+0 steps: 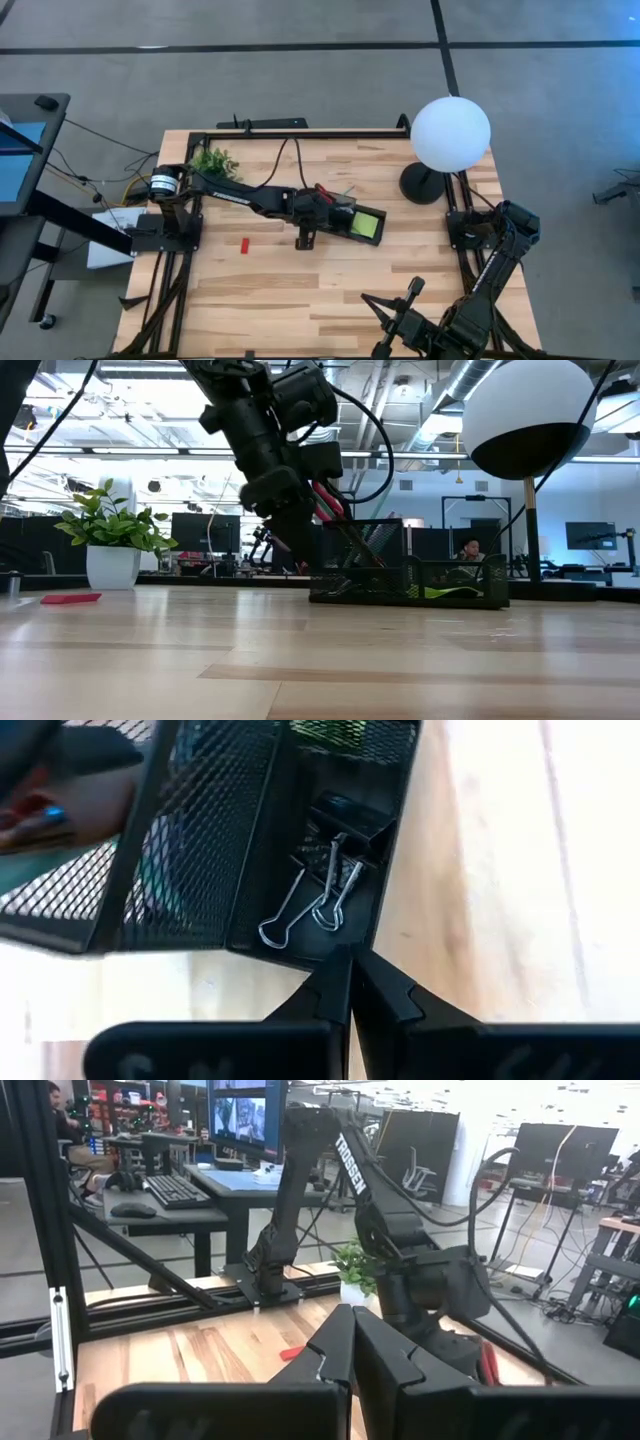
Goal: Pick and place office supplies into organizer
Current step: Adjust the desk organizer
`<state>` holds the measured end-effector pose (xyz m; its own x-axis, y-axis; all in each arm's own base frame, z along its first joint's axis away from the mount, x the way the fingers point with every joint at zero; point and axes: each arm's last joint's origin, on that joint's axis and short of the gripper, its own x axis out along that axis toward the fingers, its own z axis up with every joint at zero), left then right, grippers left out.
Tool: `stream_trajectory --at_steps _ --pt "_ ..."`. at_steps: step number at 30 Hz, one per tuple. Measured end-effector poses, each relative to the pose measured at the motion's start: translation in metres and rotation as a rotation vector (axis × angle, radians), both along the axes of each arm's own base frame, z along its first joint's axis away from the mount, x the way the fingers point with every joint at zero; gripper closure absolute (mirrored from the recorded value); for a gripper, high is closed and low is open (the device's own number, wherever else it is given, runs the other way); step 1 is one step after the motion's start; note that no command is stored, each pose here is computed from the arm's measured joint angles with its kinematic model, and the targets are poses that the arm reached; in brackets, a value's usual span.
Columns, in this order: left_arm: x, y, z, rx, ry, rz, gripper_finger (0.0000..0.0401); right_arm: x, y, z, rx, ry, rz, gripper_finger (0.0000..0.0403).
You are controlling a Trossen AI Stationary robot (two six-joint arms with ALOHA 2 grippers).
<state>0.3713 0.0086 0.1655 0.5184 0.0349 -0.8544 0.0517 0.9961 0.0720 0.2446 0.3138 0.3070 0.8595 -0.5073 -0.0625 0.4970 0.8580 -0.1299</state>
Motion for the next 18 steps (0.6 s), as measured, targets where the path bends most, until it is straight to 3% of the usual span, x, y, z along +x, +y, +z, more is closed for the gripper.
stream_trajectory --at_steps 7,13,18 --pt "-0.006 -0.029 0.000 -0.023 0.057 -0.058 0.0401 0.000 0.000 0.000 0.006 0.007 0.009 0.0403" --pt "-0.014 -0.050 0.004 -0.077 0.091 -0.011 0.0401 0.000 0.001 0.000 0.010 0.011 0.014 0.0403" --pt "-0.024 -0.063 0.007 -0.054 0.141 0.004 0.0401 0.000 0.001 0.000 0.012 0.011 0.016 0.0403"
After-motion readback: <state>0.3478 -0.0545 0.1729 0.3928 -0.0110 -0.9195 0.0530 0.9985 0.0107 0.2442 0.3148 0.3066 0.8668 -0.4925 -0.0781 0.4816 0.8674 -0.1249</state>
